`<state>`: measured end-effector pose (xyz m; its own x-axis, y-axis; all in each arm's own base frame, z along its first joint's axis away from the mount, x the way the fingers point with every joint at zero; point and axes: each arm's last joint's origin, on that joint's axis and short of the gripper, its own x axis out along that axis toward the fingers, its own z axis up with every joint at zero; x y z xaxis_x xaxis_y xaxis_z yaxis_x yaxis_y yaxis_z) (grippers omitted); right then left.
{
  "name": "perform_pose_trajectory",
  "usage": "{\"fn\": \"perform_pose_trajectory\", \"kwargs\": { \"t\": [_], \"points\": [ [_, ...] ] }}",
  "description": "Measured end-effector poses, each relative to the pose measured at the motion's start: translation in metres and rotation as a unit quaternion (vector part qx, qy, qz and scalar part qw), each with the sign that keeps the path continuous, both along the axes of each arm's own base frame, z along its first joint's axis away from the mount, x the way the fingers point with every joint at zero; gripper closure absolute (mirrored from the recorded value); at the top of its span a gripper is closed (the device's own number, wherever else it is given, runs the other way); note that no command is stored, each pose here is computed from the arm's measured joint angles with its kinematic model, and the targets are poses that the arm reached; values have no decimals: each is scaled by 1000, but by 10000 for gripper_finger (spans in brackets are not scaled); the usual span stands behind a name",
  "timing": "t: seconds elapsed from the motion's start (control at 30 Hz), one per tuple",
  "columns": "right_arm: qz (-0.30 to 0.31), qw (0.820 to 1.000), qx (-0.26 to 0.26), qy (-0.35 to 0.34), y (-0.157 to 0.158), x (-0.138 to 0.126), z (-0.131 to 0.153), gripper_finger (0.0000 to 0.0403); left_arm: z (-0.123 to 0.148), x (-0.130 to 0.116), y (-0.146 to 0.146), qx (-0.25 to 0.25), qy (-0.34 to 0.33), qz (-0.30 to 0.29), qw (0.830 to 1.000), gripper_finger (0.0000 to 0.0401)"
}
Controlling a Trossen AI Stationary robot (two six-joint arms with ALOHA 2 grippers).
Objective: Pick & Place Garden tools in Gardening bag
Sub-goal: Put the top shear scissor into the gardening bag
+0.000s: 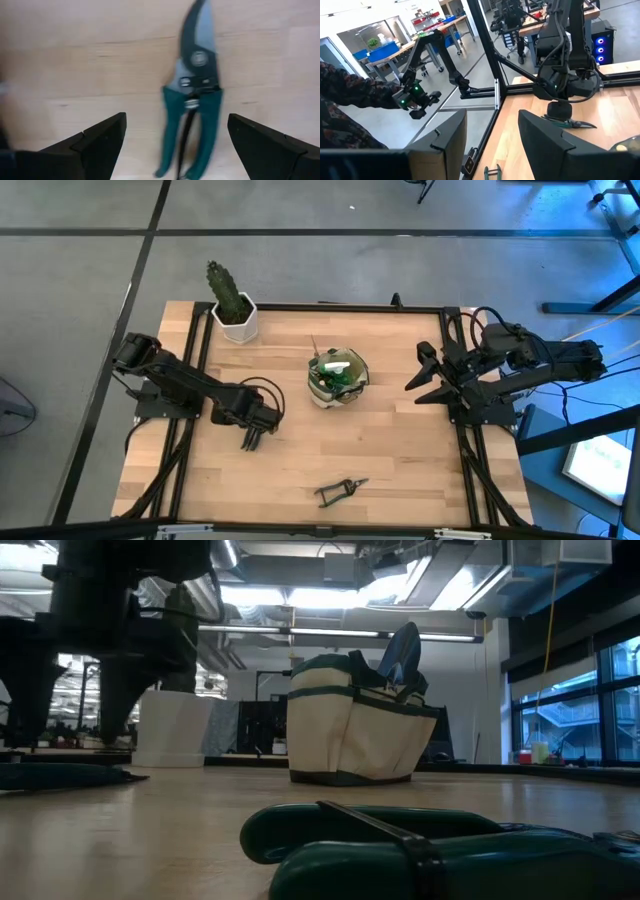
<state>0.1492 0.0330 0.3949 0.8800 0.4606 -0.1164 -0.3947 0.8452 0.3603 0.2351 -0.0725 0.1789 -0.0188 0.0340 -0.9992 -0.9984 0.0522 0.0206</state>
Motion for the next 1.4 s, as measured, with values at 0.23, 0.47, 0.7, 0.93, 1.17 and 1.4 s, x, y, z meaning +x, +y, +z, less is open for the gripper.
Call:
{"fn": "perform_pose_trajectory", "kwargs": {
  "t": [0.23,0.47,0.7,0.93,1.17,1.4],
  "points": [
    [0,1000,-1,4,1,5,-1,222,-2,5,-6,-11,-20,-30,999,56],
    [2,1000,-1,8,1,6,-2,222,-16,3,-8,-23,-43,-26,998,56],
    [2,1000,8,14,1,6,-3,222,-25,-3,-12,-34,-41,-27,998,56],
    [2,1000,11,15,1,6,-3,222,-27,-3,-18,-41,-59,-56,996,56],
    [2,1000,11,15,1,6,-3,222,-26,-1,-23,-38,-76,-55,995,56],
    [2,1000,10,15,1,6,-3,222,-27,-4,-21,-29,-63,-31,997,56]
  ]
}}
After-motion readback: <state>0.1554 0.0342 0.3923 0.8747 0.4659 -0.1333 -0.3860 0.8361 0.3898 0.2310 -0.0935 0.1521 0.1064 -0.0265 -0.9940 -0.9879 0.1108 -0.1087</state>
